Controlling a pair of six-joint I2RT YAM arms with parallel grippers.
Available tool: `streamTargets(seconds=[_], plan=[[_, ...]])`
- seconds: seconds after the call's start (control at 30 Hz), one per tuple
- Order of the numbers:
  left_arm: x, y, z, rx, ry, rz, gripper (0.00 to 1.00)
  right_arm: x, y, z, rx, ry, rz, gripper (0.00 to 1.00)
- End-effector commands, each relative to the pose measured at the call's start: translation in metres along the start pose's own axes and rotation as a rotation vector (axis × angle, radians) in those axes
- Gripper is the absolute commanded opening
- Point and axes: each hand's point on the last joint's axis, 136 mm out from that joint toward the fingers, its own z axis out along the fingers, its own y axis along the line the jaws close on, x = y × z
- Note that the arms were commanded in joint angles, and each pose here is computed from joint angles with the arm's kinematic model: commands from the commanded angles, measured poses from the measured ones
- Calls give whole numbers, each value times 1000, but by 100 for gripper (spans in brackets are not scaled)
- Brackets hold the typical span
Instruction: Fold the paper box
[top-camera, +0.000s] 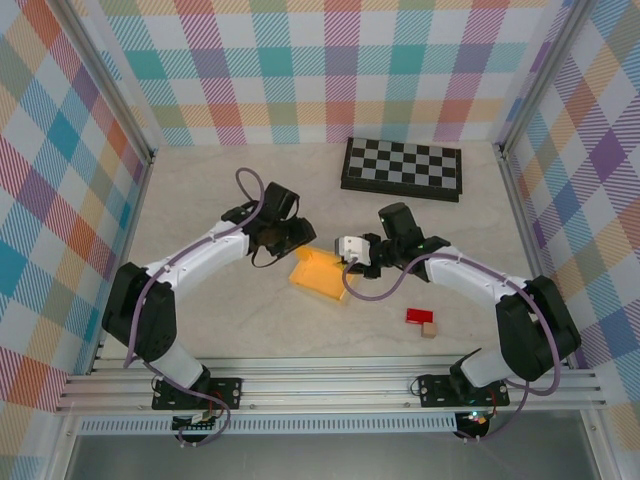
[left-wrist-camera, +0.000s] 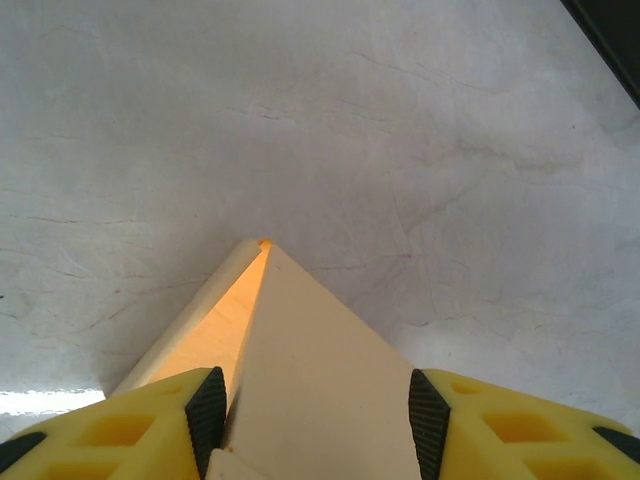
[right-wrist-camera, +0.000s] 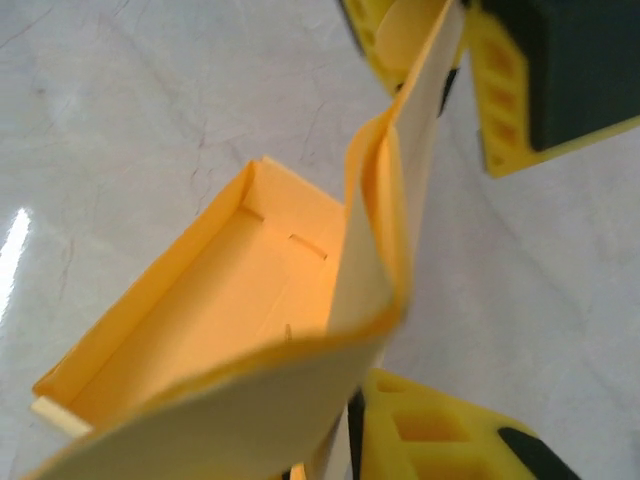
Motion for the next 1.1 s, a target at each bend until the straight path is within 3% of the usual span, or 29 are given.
streamTargets(seconds=[0.0, 0.27, 0.5, 0.8, 0.9, 1.07], plan=[[26, -4, -7, -4, 18, 88, 53, 6, 20, 0, -90, 46, 15, 28], [42, 28, 0, -171, -40, 206, 52, 11, 31, -10, -122, 105, 58, 42], [52, 46, 7, -217, -51, 213, 51, -6, 30, -27, -96, 74, 95, 55], [53, 49, 5, -228, -76, 222, 51, -27, 28, -48, -59, 25, 175, 57], [54, 52, 7, -238, -81, 221, 51, -28, -6, -46, 102, 20, 356, 55], [58, 60, 11, -240, -80, 198, 51, -1, -41, -44, 323, 84, 973, 55]])
